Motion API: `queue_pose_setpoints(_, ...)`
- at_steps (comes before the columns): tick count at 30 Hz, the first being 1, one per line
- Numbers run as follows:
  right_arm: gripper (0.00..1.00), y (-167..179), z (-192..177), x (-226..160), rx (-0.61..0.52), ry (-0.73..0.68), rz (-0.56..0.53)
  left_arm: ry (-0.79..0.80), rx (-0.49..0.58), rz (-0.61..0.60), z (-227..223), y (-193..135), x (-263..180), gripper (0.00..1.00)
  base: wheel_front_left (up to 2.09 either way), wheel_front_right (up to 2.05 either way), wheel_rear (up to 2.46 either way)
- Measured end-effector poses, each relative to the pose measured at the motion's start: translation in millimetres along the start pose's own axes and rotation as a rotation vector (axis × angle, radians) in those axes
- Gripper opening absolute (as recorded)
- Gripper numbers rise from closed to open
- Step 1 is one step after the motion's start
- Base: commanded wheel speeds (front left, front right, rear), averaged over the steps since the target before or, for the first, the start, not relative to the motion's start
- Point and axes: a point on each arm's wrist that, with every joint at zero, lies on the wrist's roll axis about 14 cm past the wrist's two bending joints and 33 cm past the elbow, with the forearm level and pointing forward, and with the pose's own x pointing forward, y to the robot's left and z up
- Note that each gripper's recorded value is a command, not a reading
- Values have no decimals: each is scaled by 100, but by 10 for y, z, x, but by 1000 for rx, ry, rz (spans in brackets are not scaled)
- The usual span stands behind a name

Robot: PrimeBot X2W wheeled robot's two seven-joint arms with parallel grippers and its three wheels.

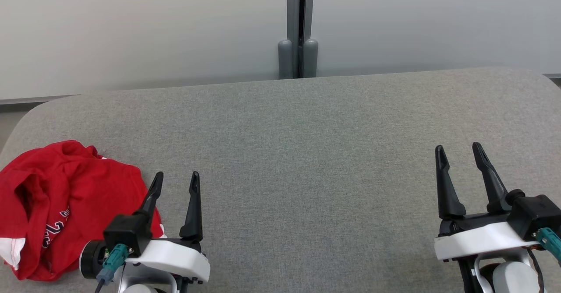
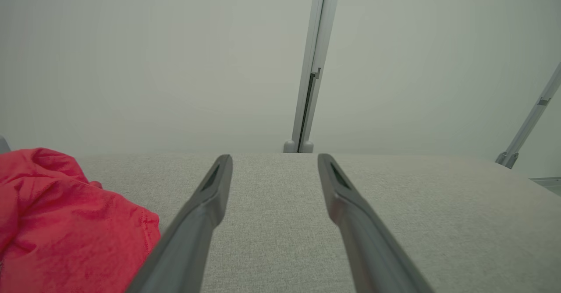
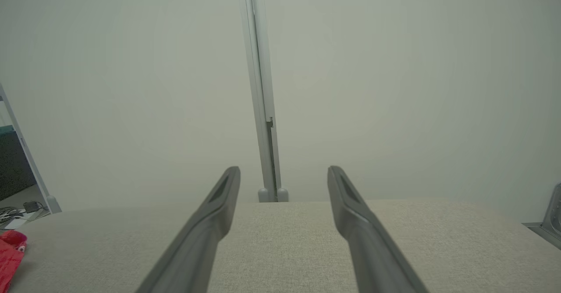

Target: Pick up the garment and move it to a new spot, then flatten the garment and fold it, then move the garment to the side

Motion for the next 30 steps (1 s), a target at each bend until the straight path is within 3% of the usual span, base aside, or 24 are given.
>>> queue_pose_setpoints(17,100,71,-6,22,-158,-13,38,-58,147,18,75,-38,-13,100,0,0,0)
queue_pose_setpoints(30,100,80,-53,-1,19,-24,22,-60,28,53,31,66,-34,100,0,0,0)
